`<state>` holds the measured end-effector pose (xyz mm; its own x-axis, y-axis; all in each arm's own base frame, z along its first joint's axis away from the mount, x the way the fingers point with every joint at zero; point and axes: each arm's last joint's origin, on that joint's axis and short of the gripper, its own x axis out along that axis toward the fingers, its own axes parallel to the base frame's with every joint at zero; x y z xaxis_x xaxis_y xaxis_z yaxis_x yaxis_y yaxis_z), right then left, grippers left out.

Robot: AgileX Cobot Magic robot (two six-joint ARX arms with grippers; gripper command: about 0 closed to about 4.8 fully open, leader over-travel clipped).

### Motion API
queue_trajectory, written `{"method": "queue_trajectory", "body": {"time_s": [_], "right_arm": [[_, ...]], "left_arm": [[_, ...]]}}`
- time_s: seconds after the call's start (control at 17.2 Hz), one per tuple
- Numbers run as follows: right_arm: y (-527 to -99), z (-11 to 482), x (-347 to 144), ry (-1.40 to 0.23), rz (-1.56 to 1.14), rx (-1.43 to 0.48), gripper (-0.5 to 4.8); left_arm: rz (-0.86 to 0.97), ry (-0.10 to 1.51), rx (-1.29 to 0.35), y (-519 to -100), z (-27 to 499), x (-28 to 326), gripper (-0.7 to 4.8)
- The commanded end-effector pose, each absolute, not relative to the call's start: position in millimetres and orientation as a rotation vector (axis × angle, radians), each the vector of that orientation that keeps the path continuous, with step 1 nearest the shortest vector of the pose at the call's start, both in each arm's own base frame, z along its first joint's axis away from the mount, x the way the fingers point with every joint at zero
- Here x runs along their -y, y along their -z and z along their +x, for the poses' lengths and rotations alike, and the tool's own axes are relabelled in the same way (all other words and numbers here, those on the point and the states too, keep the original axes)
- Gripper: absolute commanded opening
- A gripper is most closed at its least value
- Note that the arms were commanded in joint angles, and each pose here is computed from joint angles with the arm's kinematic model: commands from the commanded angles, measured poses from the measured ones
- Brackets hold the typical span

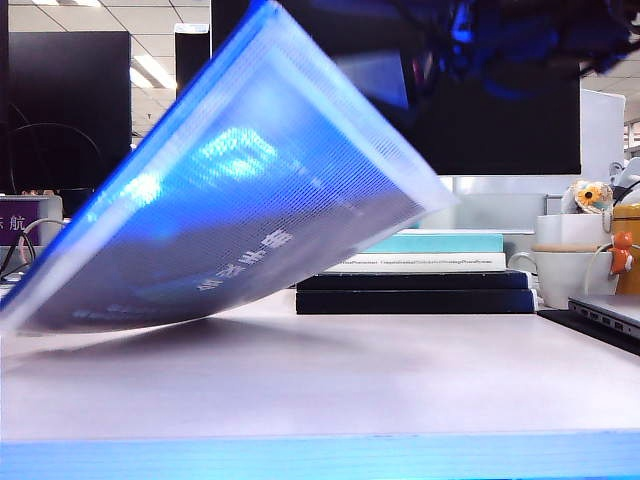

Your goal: Pick up the transparent plastic file bag with a blue zipper and open its zipper.

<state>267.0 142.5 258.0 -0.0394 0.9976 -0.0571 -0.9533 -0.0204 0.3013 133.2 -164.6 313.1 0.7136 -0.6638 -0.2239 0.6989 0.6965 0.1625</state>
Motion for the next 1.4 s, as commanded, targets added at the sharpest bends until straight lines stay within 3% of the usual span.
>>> {"method": "queue_trajectory", "body": {"time_s": [0.06, 0.35, 0.64, 0.87, 0.99, 1.11, 1.17, 1.28, 1.4], "right_arm": [[-256.7, 266.6, -142.9, -1.576, 0.096, -0.219, 3.77], [-257.6, 260.9, -155.4, -1.590, 0.069, -0.198, 3.77], [-261.6, 255.5, -162.2, -1.589, 0.054, -0.179, 3.66], [-260.1, 254.8, -161.5, -1.574, 0.042, -0.189, 3.63], [-259.6, 254.7, -161.4, -1.575, 0.035, -0.187, 2.66], [-259.7, 254.4, -162.1, -1.574, 0.031, -0.182, 1.28], [-259.9, 254.4, -162.2, -1.574, 0.030, -0.179, 1.29], [-258.6, 254.1, -162.2, -1.573, 0.036, -0.197, -0.04], [-259.1, 254.5, -162.1, -1.550, 0.031, -0.194, -0.06]], "left_arm": [[0.231, 0.826, -0.153, -321.2, 136.6, 161.2, -0.06], [0.181, 0.863, -0.176, -321.3, 149.8, 159.1, -0.06], [0.245, 0.852, -0.273, -300.8, 167.4, 166.5, -0.06], [0.226, 0.869, -0.178, -315.2, 169.7, 169.1, -0.06], [0.211, 0.915, -0.162, -320.7, 170.4, 171.7, -0.06], [0.193, 0.940, -0.175, -319.6, 172.0, 174.5, -0.06], [0.180, 0.956, -0.187, -318.5, 172.0, 175.4, -0.06], [0.154, 0.969, -0.176, -318.7, 174.3, 178.2, -0.06], [0.160, 0.965, -0.200, -316.0, 174.6, 178.3, -0.06]]}}
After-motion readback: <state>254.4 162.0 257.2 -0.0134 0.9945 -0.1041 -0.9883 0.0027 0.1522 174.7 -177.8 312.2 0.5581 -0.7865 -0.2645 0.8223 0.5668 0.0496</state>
